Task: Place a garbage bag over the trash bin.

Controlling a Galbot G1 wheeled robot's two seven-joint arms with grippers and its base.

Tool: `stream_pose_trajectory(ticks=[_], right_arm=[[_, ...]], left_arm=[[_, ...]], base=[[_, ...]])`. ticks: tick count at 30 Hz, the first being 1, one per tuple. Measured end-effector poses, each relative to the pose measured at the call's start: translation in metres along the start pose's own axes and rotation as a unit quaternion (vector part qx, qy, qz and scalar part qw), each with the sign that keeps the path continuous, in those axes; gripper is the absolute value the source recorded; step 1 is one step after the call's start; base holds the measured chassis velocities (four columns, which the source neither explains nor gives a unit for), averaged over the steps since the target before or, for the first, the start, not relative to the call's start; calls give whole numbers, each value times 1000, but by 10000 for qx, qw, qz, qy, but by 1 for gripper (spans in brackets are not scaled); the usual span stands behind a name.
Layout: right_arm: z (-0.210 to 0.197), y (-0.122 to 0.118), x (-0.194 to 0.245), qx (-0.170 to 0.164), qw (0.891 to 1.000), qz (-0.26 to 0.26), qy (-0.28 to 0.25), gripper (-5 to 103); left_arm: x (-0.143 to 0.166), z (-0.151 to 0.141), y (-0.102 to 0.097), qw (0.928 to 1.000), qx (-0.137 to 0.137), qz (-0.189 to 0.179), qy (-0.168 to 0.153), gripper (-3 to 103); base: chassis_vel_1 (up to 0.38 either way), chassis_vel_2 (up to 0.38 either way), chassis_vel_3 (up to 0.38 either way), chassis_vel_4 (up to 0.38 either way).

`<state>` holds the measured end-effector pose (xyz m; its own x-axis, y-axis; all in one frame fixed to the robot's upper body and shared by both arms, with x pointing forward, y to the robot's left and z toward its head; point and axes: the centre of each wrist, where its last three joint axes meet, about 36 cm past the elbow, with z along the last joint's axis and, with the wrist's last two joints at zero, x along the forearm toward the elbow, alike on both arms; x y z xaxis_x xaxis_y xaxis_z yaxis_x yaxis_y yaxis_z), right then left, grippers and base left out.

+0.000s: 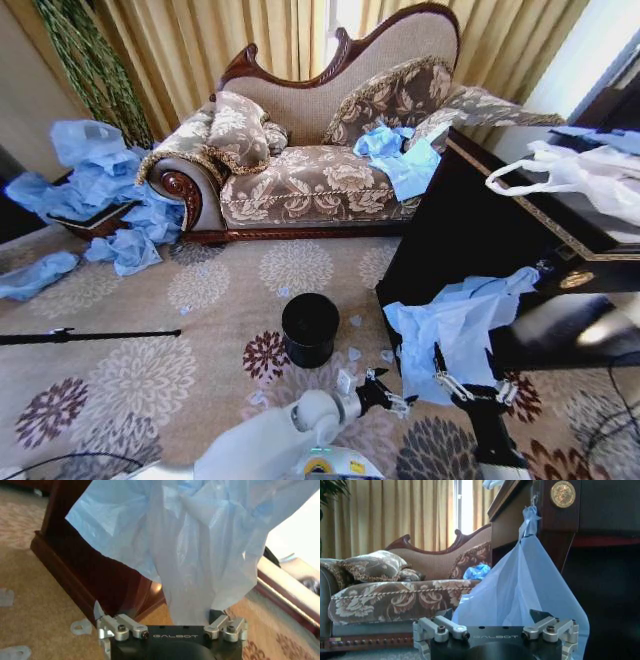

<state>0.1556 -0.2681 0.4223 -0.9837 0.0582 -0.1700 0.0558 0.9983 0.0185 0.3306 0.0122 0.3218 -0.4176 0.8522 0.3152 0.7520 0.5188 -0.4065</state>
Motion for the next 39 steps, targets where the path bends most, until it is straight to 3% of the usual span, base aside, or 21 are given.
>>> stream_pose_trajectory(ticks=[3, 4, 6, 10, 12, 16, 17, 19, 23, 32, 39], right_arm=[[1, 0, 0, -5, 10000, 4, 11, 100], [1, 0, 0, -7, 10000, 3, 11, 100], [1, 0, 0, -8, 10000, 4, 8, 100], [1, 0, -1, -6, 10000, 11, 3, 100], [1, 1, 0, -9, 10000, 10, 7, 100], [2, 1, 0, -14, 10000, 8, 7, 100], [2, 1, 0, -14, 10000, 8, 5, 100], [2, 1, 0, -13, 10000, 6, 8, 100], [3, 1, 0, -11, 10000, 5, 13, 100], [3, 0, -1, -3, 10000, 3, 3, 100], [-1, 2, -3, -18, 10000, 10, -57, 100]], left_arm=[[0, 1, -3, 9999, 38, -94, -99, 86], [2, 0, -2, 9999, 19, -111, -127, 75], [3, -2, 0, 9998, 8, -125, -149, 75], [12, -17, 7, 9994, 98, -157, -309, 53], [15, -23, 9, 9992, 162, -128, -344, 47], [16, -28, 13, 9991, 191, -75, -360, 37], [15, -29, 15, 9991, 197, -81, -358, 26], [14, -30, 16, 9991, 222, -78, -359, 26], [11, -25, 22, 9990, 299, -69, -324, 5], [13, -24, 25, 9976, 487, -101, -477, 0], [39, -52, 18, 9939, 719, -303, -774, 0]], base=[[0, 0, 0, 0], [0, 0, 0, 0], [0, 0, 0, 0], [0, 0, 0, 0], [0, 0, 0, 0], [0, 0, 0, 0], [0, 0, 0, 0], [0, 0, 0, 0], [0, 0, 0, 0], [0, 0, 0, 0], [0, 0, 0, 0]])
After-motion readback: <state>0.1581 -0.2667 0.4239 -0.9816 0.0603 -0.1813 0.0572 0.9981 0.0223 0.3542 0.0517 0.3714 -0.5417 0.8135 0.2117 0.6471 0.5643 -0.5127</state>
